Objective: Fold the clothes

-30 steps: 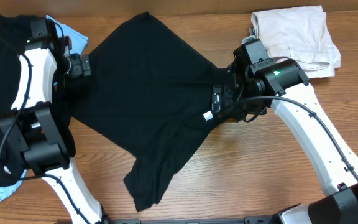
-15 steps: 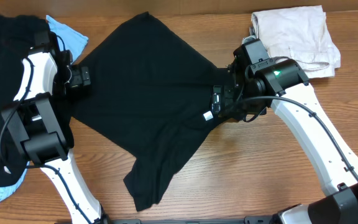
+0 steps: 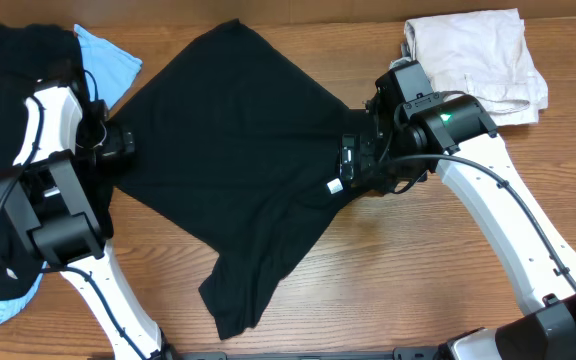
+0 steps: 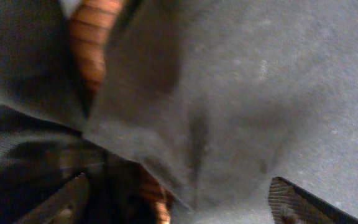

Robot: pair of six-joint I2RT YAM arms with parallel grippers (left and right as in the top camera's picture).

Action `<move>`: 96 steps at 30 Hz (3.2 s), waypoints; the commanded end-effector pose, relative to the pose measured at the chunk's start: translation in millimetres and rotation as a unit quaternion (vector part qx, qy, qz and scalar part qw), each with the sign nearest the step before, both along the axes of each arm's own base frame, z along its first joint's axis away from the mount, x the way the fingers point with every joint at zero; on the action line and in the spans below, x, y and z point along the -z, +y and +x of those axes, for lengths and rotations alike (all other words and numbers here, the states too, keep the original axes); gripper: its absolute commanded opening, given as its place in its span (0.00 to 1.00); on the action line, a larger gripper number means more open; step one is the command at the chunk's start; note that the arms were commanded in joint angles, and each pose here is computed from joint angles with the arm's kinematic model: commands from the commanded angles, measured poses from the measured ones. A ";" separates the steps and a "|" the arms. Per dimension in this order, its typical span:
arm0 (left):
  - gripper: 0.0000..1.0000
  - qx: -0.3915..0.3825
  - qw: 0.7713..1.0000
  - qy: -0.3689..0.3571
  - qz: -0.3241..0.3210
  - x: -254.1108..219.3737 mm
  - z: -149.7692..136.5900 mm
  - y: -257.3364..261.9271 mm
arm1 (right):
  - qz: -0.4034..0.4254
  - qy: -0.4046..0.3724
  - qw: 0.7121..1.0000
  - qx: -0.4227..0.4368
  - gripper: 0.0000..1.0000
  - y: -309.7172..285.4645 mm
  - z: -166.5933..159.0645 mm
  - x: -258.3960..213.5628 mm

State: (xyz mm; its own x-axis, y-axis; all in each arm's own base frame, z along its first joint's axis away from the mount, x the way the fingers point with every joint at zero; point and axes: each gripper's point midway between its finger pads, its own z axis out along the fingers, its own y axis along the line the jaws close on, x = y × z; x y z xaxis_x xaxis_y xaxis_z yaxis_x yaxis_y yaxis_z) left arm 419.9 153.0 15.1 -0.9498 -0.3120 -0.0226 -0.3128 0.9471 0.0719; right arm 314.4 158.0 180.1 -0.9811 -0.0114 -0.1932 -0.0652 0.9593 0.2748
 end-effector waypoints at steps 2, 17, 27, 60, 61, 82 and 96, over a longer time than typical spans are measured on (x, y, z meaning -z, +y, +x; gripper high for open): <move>0.74 0.008 1.000 -0.006 0.007 9.2 4.1 2.1 | 0.004 -0.007 1.000 0.002 0.99 1.3 1.1 -4.4; 0.04 -0.002 1.000 0.008 -0.024 -8.4 -5.4 -9.1 | -0.010 0.022 0.998 0.055 0.72 -6.7 -2.2 35.8; 0.04 0.012 0.995 -0.093 -0.044 -146.4 19.6 -25.5 | -0.041 0.036 0.995 0.079 0.67 -16.7 7.8 115.1; 0.04 0.069 0.991 -0.099 -0.050 -163.7 31.8 -88.2 | 0.014 0.034 0.999 0.008 0.63 32.2 35.4 164.1; 0.04 0.067 0.991 -0.099 -0.051 -163.7 31.9 -88.4 | 0.012 0.033 0.999 0.007 0.63 31.6 35.7 164.2; 0.04 0.066 0.991 -0.109 -0.047 -164.7 36.5 -86.2 | -0.027 0.106 0.990 0.094 0.04 -28.8 10.4 119.7; 0.04 0.067 0.989 -0.127 -0.044 -166.8 45.1 -84.9 | 0.000 0.048 0.999 -0.008 0.70 33.2 9.7 122.1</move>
State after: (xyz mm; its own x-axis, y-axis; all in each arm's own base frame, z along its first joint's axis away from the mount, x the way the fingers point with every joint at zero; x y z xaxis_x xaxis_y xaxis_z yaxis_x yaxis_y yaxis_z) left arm 461.6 66.0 171.4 -0.9604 -0.1840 -0.2095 -0.1735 0.9825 -0.0676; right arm 326.8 178.4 66.1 -0.9969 0.0446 -0.0642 0.0213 0.9448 0.3269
